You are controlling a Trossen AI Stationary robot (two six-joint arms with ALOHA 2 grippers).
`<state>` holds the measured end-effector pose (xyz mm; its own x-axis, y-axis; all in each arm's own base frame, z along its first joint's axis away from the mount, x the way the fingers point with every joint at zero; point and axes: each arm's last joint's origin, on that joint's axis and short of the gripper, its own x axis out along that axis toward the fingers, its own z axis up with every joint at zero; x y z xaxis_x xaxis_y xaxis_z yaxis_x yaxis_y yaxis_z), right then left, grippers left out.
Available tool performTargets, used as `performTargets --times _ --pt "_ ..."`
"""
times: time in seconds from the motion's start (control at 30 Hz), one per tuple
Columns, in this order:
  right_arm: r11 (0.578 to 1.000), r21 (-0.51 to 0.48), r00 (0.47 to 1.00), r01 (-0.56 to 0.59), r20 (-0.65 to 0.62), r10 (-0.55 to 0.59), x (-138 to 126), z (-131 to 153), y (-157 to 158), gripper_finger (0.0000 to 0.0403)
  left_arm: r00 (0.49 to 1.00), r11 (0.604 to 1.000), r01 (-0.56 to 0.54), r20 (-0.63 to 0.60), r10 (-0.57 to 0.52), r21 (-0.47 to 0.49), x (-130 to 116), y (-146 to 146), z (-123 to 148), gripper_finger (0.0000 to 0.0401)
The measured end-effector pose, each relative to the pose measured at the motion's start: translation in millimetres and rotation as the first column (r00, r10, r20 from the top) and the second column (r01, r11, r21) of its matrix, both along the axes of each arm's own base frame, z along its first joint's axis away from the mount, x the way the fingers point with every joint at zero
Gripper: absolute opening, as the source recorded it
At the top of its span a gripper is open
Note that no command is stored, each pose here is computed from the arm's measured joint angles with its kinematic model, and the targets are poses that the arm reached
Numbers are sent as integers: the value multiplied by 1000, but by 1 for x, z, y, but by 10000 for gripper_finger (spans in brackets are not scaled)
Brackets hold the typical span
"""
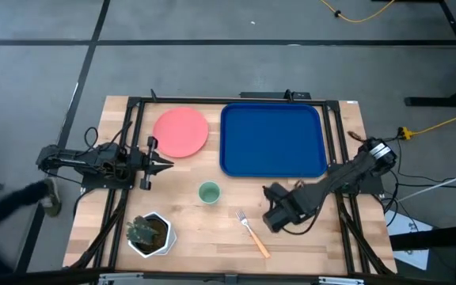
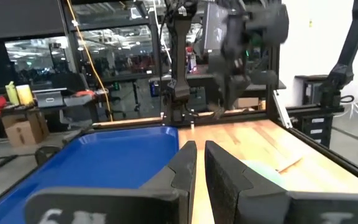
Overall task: Pick and place plate/cup/fork/spoon on tray
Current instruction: Put the black spoon on the right side of the dark blue tray
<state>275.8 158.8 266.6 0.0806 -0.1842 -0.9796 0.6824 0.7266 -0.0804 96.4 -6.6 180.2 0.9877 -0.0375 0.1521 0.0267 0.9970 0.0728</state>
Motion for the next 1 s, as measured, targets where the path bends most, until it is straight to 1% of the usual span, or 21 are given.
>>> performTargets --times 0.13,0.2,0.3,0.4,0.53,0.57,0.67,0.73,0.77,0.8,0.87,0.93,1.0 --pt "988 -152 1000 8 27 -3 1 48 -21 2 1000 1000 0 3 0 -1 0 0 0 27" --pt "985 -174 989 -21 138 45 8 69 -35 2 1000 1000 0 3 0 -2 0 0 0 27" --pt "977 -212 970 -15 233 65 11 94 -66 2 1000 999 5 7 -5 -35 0 0 1 27" --pt "966 -255 976 42 217 15 5 105 -103 2 1000 997 12 18 -11 -73 0 0 2 27" --pt "939 -275 967 206 207 -151 -14 111 -154 2 1000 997 13 16 -12 -78 0 0 2 27" --pt "923 -284 955 259 216 -202 -19 110 -165 2 1000 997 13 17 -12 -79 0 0 2 27" --pt "857 -297 903 421 223 -366 -36 99 -193 2 1000 997 13 18 -12 -80 0 0 2 27" --pt "811 -287 859 509 222 -461 -47 84 -207 2 1000 996 15 21 -13 -87 0 0 2 27" --pt "798 -270 841 539 222 -493 -51 74 -213 2 1000 995 16 20 -14 -95 0 0 2 27" --pt "793 -245 830 557 211 -517 -54 61 -218 2 1000 995 17 20 -15 -99 0 0 2 27" --pt "801 -195 823 566 193 -534 -57 34 -224 2 1000 995 17 20 -15 -100 0 0 2 27" --pt "813 -154 822 562 211 -528 -59 6 -230 2 1000 995 17 22 -15 -102 0 0 2 27" --pt "815 -125 816 566 230 -531 -61 -20 -237 2 1000 994 18 24 -15 -105 0 0 3 27"
